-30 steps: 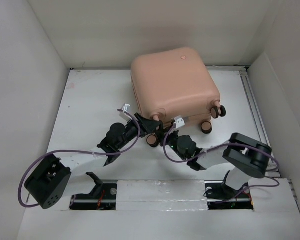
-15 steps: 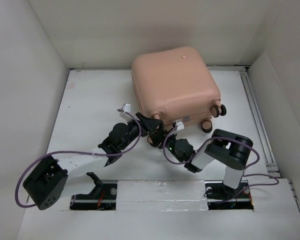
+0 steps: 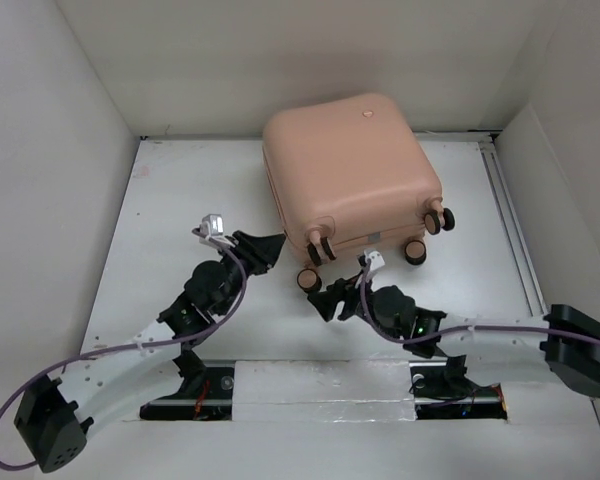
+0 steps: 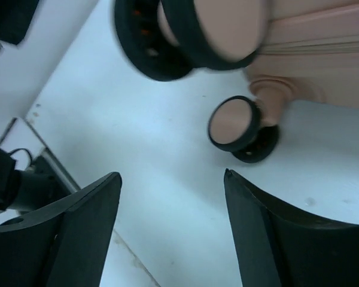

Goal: Pack the luggage

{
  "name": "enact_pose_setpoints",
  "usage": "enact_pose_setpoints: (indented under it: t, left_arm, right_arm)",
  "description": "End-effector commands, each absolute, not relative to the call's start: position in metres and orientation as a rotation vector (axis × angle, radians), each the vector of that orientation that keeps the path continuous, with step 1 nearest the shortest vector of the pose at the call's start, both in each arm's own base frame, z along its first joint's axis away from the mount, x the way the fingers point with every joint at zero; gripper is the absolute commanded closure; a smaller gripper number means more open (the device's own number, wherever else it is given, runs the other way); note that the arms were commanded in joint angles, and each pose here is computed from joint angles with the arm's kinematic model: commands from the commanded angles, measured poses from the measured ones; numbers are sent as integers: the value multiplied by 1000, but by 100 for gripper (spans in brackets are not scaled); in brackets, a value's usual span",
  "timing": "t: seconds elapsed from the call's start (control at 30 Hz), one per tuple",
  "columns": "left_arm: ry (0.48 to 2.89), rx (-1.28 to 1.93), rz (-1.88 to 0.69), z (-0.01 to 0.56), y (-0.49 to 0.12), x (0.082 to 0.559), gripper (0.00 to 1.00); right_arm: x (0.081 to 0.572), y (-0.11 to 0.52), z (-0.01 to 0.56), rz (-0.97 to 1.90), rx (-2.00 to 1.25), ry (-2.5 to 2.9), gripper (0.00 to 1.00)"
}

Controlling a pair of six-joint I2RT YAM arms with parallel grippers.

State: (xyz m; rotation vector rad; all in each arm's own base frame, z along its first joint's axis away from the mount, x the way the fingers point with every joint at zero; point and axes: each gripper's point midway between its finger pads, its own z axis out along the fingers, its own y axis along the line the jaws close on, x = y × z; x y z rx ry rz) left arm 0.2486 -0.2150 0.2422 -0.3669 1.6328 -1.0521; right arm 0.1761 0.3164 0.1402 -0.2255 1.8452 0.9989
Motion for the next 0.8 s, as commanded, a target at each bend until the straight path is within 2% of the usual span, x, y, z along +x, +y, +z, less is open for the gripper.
enact_pose_setpoints:
  t: [0.0, 0.13, 0.2, 0.43, 0.63, 0.77]
  left_arm:
    - [1773, -314, -919, 179, -207, 244, 76]
    - [1830, -187, -952, 155, -237, 224, 77]
    - [1867, -114, -923, 140, -251, 216, 71]
    - [1858, -48, -887, 144, -284, 234, 68]
    - [1804, -96, -782, 152, -288, 258, 52]
    - [1799, -99, -759, 146, -296, 264, 51]
  right_arm:
    - [179, 289, 139, 803, -221, 1958, 24]
    - [191, 275, 176, 702, -185, 1936, 12]
    - [196, 268, 188, 656, -179, 1939, 9]
    - [213, 267, 216, 656, -152, 1905, 8]
    - [223, 281, 221, 626, -188, 1913, 4]
    - [235, 286, 223, 595, -191, 1912, 3]
